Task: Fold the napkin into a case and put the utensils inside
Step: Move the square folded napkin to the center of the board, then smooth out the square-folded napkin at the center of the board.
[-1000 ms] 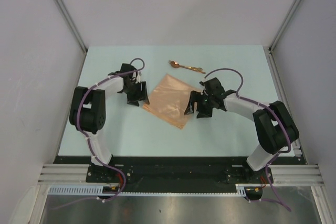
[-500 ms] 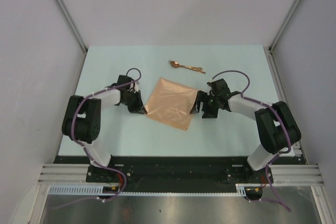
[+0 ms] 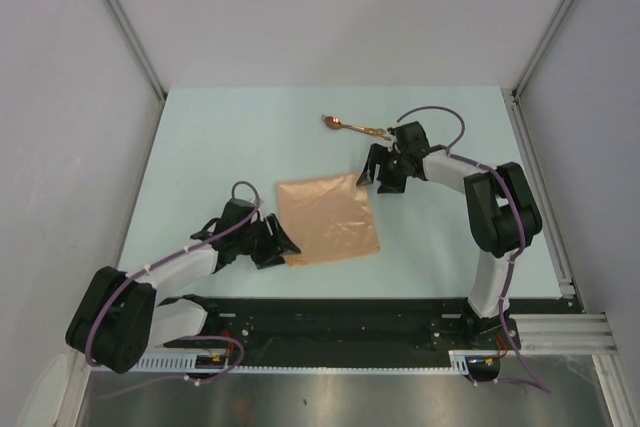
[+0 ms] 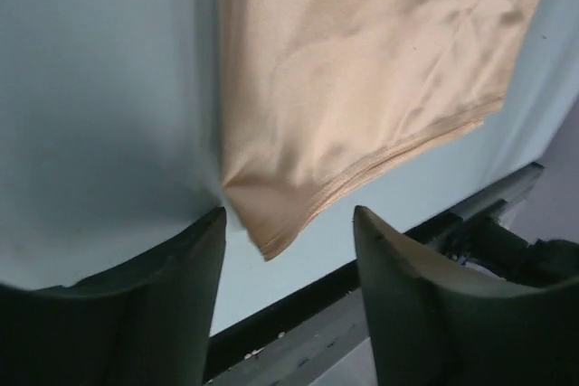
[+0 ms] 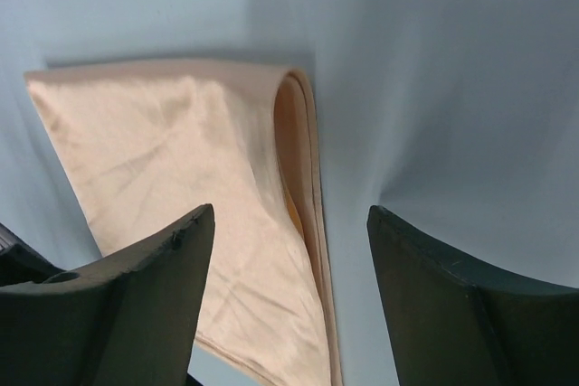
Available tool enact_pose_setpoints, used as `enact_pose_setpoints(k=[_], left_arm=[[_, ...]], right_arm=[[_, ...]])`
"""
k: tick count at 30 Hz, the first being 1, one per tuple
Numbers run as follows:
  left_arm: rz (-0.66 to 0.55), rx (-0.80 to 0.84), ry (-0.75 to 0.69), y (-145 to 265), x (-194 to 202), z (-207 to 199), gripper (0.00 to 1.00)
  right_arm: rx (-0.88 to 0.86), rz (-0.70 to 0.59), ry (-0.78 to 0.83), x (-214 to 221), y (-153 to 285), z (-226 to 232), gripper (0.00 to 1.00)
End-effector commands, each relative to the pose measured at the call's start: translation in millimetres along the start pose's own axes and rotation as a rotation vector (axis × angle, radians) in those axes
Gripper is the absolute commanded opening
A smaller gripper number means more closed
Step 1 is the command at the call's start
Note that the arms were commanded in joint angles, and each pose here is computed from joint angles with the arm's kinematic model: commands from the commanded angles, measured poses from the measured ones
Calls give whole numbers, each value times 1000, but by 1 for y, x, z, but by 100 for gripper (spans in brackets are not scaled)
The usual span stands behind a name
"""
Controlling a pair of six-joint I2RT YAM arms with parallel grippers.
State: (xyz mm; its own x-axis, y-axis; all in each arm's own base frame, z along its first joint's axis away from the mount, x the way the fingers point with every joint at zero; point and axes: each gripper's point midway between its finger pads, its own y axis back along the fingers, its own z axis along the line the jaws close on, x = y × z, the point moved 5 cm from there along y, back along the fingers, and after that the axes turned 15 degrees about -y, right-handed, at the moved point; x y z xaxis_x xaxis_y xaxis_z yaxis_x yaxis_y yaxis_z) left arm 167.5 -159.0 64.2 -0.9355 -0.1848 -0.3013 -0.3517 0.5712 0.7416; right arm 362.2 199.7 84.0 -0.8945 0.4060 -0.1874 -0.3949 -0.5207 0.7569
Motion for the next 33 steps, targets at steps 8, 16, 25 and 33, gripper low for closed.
enact_pose_setpoints(k=[8, 16, 25, 33], left_arm=[[-169, -177, -43, 31, -107, 7, 72], [-64, -227, -131, -18, -170, 23, 52], [-15, -336, -89, -43, -173, 52, 38], [-76, -350, -220, -5, -153, 16, 60]], right_arm=[[-125, 11, 152, -32, -21, 23, 61], [-94, 26, 170, -35, -34, 14, 51], [1, -12, 149, -49, -51, 0, 27], [62, -40, 202, -45, -30, 14, 47]])
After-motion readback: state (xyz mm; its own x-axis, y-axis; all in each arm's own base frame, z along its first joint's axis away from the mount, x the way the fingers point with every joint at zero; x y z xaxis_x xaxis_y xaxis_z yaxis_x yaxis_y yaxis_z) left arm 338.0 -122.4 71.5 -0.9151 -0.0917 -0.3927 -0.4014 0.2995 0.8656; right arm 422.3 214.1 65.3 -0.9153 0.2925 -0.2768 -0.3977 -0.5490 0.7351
